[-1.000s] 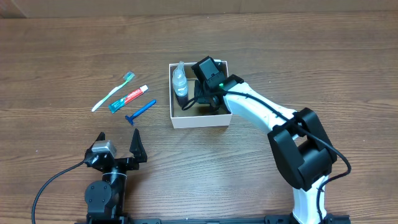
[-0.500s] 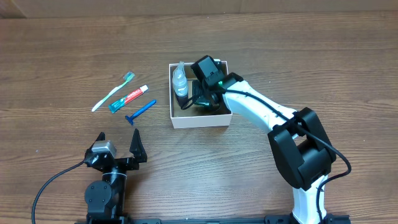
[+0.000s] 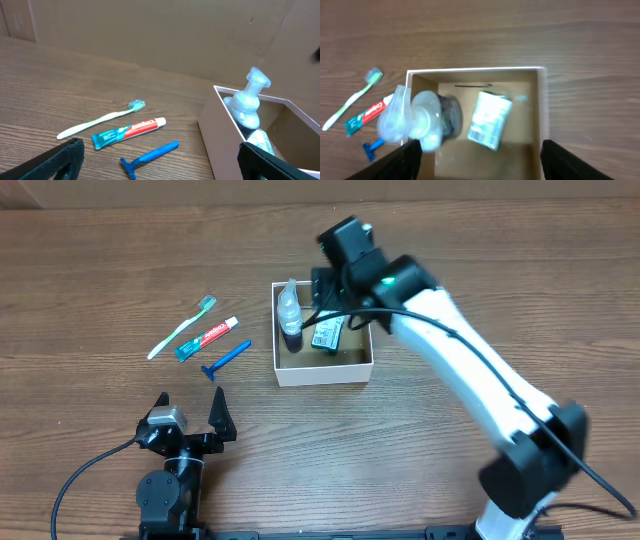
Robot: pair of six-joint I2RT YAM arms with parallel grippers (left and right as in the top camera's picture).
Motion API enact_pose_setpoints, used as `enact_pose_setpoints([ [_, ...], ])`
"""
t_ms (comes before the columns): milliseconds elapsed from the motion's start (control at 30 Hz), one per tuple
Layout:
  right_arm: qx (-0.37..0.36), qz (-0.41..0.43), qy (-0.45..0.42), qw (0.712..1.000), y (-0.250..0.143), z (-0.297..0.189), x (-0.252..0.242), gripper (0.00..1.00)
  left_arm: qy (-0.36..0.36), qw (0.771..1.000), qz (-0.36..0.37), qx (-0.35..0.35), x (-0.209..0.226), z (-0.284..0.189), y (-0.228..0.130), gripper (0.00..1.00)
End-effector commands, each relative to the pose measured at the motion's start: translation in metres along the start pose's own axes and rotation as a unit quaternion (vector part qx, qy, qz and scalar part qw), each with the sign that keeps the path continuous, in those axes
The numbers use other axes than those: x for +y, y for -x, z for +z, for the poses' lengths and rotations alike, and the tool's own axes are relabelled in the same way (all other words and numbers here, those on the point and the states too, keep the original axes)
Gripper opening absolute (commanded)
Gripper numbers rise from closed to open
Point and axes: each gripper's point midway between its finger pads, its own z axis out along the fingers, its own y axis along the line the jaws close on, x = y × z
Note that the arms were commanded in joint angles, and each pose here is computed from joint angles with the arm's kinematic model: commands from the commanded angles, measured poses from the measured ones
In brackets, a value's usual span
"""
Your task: Pack container
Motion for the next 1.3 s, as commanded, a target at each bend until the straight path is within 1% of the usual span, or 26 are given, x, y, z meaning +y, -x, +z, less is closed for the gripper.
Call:
enact_pose_setpoints([
  [0, -0.043, 0.048, -0.047, 0.997, 0.030, -0.049, -0.058, 0.84, -0.002, 1.000, 0.005, -0.005, 0.000, 0.000, 0.002, 1.00],
  [33, -0.041, 0.059, -0.057, 0.996, 0.030, -0.054, -0.071, 0.88, -0.002, 1.000, 0.005, -0.005, 0.000, 0.000, 0.002, 1.00],
  [167, -0.023, 0.122, -0.112, 0.986, 0.030, -0.069, -0.142, 0.93, -0.002, 1.000, 0.005, -0.005, 0.000, 0.000, 0.002, 1.00],
  [300, 0.003, 0.193, -0.167, 0.967, 0.021, -0.072, -0.210, 1.00, -0.002, 1.000, 0.005, -0.005, 0.000, 0.000, 0.002, 1.00],
  [433, 0.024, 0.244, -0.204, 0.948, 0.005, -0.069, -0.260, 1.00, -0.002, 1.000, 0.005, -0.005, 0.000, 0.000, 0.002, 1.00],
  [567, 0.049, 0.281, -0.223, 0.932, -0.016, -0.061, -0.292, 1.00, -0.002, 1.000, 0.005, -0.005, 0.000, 0.000, 0.002, 1.00],
  [700, 0.069, 0.301, -0.238, 0.921, -0.034, -0.055, -0.312, 1.00, -0.002, 1.000, 0.005, -0.005, 0.000, 0.000, 0.002, 1.00],
  [800, 0.078, 0.305, -0.242, 0.918, -0.040, -0.053, -0.315, 1.00, -0.005, 1.000, 0.005, -0.005, -0.001, 0.000, 0.002, 1.00],
  [900, 0.076, 0.304, -0.241, 0.918, -0.039, -0.053, -0.315, 1.00, -0.052, 0.999, 0.006, 0.005, -0.018, -0.002, 0.000, 1.00],
  [967, 0.074, 0.305, -0.241, 0.919, -0.038, -0.053, -0.316, 1.00, -0.095, 0.995, 0.002, 0.009, -0.034, -0.006, 0.004, 1.00],
  [1000, 0.074, 0.305, -0.241, 0.919, -0.038, -0.053, -0.316, 1.00, -0.102, 0.995, -0.007, 0.013, -0.037, -0.007, 0.007, 1.00],
  [1067, 0.074, 0.305, -0.241, 0.919, -0.038, -0.053, -0.316, 1.00, -0.093, 0.995, -0.022, 0.029, -0.036, -0.010, 0.012, 1.00],
  [1200, 0.074, 0.305, -0.241, 0.919, -0.038, -0.053, -0.316, 1.00, -0.051, 0.995, -0.024, 0.081, -0.031, -0.012, 0.029, 1.00],
  [1267, 0.074, 0.305, -0.241, 0.919, -0.038, -0.053, -0.316, 1.00, -0.042, 0.992, -0.020, 0.114, -0.033, -0.008, 0.041, 1.00],
])
